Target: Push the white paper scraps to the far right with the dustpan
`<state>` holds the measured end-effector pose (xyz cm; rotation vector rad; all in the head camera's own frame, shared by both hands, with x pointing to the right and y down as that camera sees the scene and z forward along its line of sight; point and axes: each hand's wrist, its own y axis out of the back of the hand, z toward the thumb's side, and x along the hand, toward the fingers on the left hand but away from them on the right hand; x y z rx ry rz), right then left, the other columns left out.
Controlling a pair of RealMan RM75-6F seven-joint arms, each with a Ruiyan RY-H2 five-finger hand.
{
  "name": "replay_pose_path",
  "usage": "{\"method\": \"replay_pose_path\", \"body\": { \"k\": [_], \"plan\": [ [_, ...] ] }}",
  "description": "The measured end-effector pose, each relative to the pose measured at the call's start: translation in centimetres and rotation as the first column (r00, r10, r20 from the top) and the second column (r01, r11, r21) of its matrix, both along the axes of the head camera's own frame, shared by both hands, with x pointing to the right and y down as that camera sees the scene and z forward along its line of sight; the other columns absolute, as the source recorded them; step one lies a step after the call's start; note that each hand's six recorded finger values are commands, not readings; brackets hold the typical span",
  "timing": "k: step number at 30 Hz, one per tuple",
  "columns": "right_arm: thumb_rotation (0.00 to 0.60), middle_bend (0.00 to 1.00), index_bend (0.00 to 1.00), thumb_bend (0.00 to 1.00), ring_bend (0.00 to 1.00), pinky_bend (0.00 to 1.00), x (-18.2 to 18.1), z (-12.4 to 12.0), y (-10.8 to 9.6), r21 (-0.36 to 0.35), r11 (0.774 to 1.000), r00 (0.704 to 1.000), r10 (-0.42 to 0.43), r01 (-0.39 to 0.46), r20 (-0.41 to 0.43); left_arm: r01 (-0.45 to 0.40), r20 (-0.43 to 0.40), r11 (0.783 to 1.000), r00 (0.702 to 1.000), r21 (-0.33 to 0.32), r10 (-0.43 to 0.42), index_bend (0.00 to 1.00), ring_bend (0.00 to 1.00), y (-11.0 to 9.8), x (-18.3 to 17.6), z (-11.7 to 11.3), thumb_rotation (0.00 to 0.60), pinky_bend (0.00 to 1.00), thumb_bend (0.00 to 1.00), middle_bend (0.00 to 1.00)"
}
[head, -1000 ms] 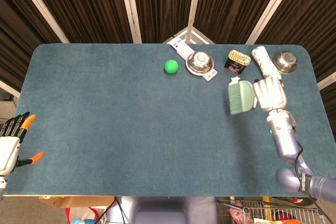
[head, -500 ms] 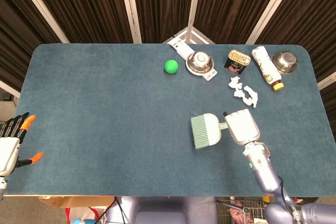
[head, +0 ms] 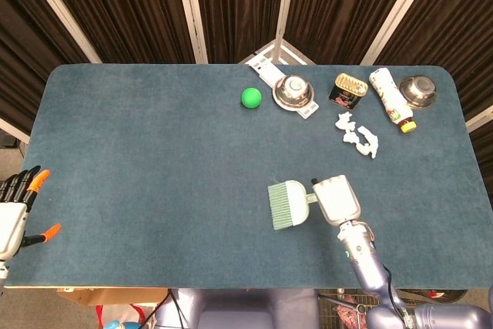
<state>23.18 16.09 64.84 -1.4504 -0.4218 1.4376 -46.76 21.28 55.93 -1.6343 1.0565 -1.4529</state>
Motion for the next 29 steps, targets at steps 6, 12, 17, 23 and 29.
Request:
{"method": "replay_pose_path", "body": {
  "k": [6, 12, 17, 23, 29],
  "plan": [
    [0.600, 0.78, 0.00, 0.30, 0.81, 0.79, 1.4, 0.0, 0.0, 0.031, 0.999, 0.994, -0.018, 0.021, -0.103, -0.002, 0.005, 1.000, 1.000, -0.001, 0.002, 0.00, 0.00, 0.0, 0.0, 0.0, 0.600, 0.00, 0.00, 0.00],
    [0.600, 0.76, 0.00, 0.28, 0.80, 0.76, 4.5, -0.9, 0.2, 0.053, 0.998, 0.974, -0.005, 0.018, -0.228, -0.003, 0.012, 1.000, 1.000, 0.001, 0.003, 0.00, 0.00, 0.0, 0.0, 0.0, 0.600, 0.00, 0.00, 0.00],
    [0.600, 0.39, 0.00, 0.28, 0.40, 0.40, 6.6, -1.8, 0.3, 0.062, 0.998, 0.971, 0.037, -0.023, -0.235, -0.006, 0.020, 1.000, 1.000, 0.008, 0.006, 0.00, 0.00, 0.0, -0.1, -0.1, 0.600, 0.00, 0.00, 0.00],
    [0.600, 0.02, 0.00, 0.28, 0.00, 0.02, 9.3, -3.8, 0.9, 0.102, 0.991, 0.984, 0.097, -0.082, -0.150, -0.016, 0.037, 1.000, 0.999, 0.017, 0.015, 0.00, 0.00, 0.0, -0.1, -0.2, 0.600, 0.00, 0.00, 0.00],
    [0.600, 0.00, 0.00, 0.28, 0.00, 0.00, 12.1, -6.5, 2.3, 0.146, 0.973, 0.984, 0.179, -0.180, 0.024, -0.031, 0.071, 0.999, 0.997, 0.023, 0.030, 0.00, 0.00, 0.0, -0.3, -0.1, 0.600, 0.00, 0.00, 0.00]
  ]
}}
